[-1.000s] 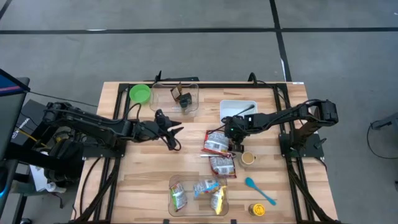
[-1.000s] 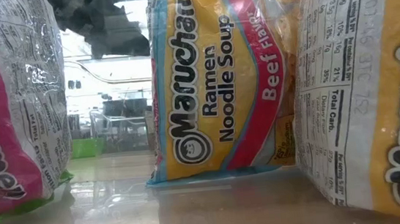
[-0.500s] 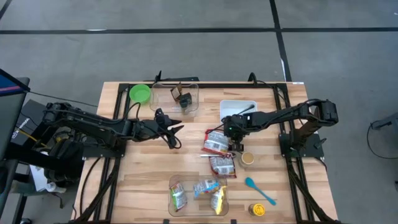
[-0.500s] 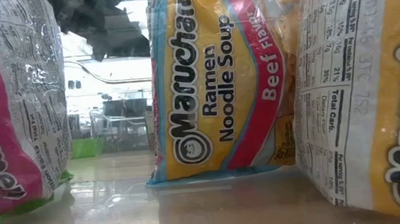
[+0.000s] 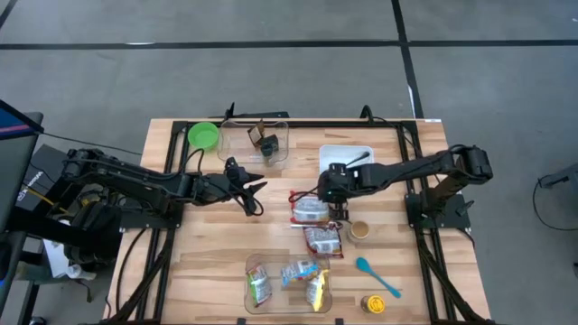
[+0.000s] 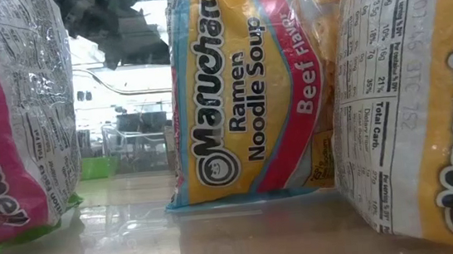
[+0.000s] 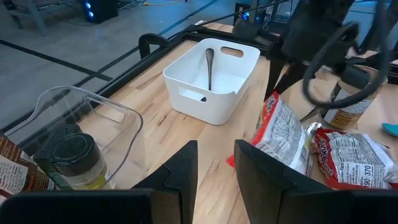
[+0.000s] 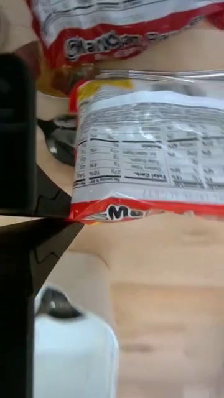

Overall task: Pick & Place Food Item
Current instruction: Put the orange noodle pack into the bottom transparent bin

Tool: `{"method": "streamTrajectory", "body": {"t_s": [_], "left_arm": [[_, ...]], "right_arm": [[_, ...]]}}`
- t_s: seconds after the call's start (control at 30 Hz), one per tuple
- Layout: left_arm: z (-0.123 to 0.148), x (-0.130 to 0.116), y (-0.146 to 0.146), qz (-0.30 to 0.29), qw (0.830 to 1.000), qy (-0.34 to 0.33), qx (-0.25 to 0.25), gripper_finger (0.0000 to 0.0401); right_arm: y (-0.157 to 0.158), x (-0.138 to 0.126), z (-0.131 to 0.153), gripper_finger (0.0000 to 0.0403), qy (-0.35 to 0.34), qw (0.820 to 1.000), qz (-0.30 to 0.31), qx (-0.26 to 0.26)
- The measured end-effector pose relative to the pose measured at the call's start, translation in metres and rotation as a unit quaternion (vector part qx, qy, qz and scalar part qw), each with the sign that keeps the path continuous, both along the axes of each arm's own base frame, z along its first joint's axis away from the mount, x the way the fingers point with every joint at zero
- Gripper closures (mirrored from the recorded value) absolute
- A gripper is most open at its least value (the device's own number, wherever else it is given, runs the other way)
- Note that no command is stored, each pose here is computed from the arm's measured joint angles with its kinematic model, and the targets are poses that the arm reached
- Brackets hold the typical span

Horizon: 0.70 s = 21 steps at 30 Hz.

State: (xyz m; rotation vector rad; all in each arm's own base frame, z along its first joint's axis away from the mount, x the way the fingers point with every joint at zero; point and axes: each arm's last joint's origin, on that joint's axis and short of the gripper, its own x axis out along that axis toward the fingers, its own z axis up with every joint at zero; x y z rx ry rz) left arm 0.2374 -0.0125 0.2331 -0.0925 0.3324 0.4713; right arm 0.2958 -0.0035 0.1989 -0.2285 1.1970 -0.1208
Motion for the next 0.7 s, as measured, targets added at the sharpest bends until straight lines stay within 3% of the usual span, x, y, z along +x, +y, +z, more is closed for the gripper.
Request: {"method": "streamTrajectory", "body": {"t_s": [0.37,0.7], "left_arm": [[0.0,0.0,0.0,0.0,1.0,0.0,0.0,0.0302],[0.0,0.0,0.0,0.001,1.0,-0.002,-0.004,0.0302]], "right_arm": [[0.02,0.013,0.042,0.0403,-0.031,0.994,0.003,-0.1],[0.032,0.018,0.06,0.0403,-0.07,0.982,-0.014,-0.175]]}}
